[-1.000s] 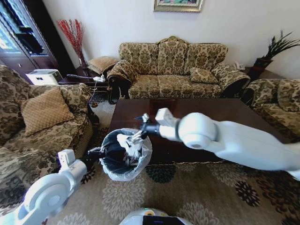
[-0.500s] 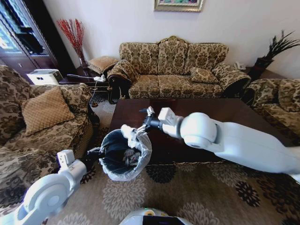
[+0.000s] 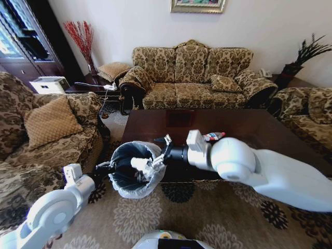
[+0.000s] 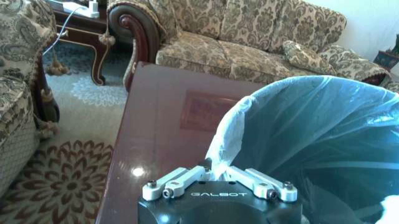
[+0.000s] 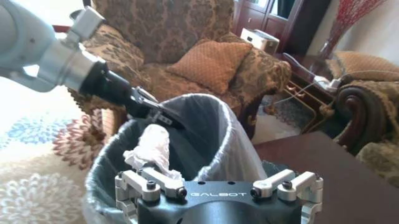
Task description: Move to the front of the table and place the trash on the table into the trash bin.
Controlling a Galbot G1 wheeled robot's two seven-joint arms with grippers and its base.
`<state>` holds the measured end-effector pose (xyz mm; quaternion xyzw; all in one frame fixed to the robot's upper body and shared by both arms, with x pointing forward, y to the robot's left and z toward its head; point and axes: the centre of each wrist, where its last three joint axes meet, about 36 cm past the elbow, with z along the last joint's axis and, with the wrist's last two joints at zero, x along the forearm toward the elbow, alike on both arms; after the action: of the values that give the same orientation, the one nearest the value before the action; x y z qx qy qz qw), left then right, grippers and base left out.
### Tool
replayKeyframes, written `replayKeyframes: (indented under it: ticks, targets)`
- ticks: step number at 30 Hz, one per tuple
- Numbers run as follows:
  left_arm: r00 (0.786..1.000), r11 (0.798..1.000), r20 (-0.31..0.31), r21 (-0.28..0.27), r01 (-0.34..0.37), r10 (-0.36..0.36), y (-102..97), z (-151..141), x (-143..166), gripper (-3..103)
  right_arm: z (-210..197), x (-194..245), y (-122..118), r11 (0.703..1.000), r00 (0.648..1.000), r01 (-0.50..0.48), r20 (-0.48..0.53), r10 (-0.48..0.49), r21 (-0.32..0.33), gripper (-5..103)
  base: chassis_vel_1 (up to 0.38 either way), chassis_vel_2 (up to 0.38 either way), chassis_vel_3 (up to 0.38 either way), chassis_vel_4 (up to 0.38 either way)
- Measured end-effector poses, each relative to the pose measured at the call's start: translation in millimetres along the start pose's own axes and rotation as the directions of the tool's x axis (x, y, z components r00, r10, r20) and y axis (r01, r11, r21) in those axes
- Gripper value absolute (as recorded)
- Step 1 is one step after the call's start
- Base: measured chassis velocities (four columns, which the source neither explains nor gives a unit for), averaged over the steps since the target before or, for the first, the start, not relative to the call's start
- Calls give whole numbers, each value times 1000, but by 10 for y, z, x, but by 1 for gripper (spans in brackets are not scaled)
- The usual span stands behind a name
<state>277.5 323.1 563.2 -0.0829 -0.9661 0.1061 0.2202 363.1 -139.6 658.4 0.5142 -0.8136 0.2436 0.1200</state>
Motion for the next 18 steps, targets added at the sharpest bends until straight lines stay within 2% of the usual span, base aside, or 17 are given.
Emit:
replayKeyframes:
  ticks: [11, 12, 14, 18]
  targets:
    - [1000, 1000, -1, 3, 3, -3, 1, 8, 10, 0, -36, -102, -2, 999, 996, -21, 86, 18, 33, 101, 0, 0, 0, 0]
    - [1000, 1000, -1, 1, 2, -2, -2, 4, 11, 0, -25, -110, 8, 999, 995, -17, 95, 14, 29, 97, 0, 0, 0, 0]
    - [1000, 1000, -1, 0, 1, -1, -4, 2, 12, 0, -23, -115, 15, 1000, 995, -14, 99, 12, 27, 97, 0, 0, 0, 0]
    - [1000, 1000, -2, 0, -1, 1, -12, 6, 19, 0, 16, -151, 34, 1000, 988, 1, 153, -2, 7, 86, 0, 0, 0, 0]
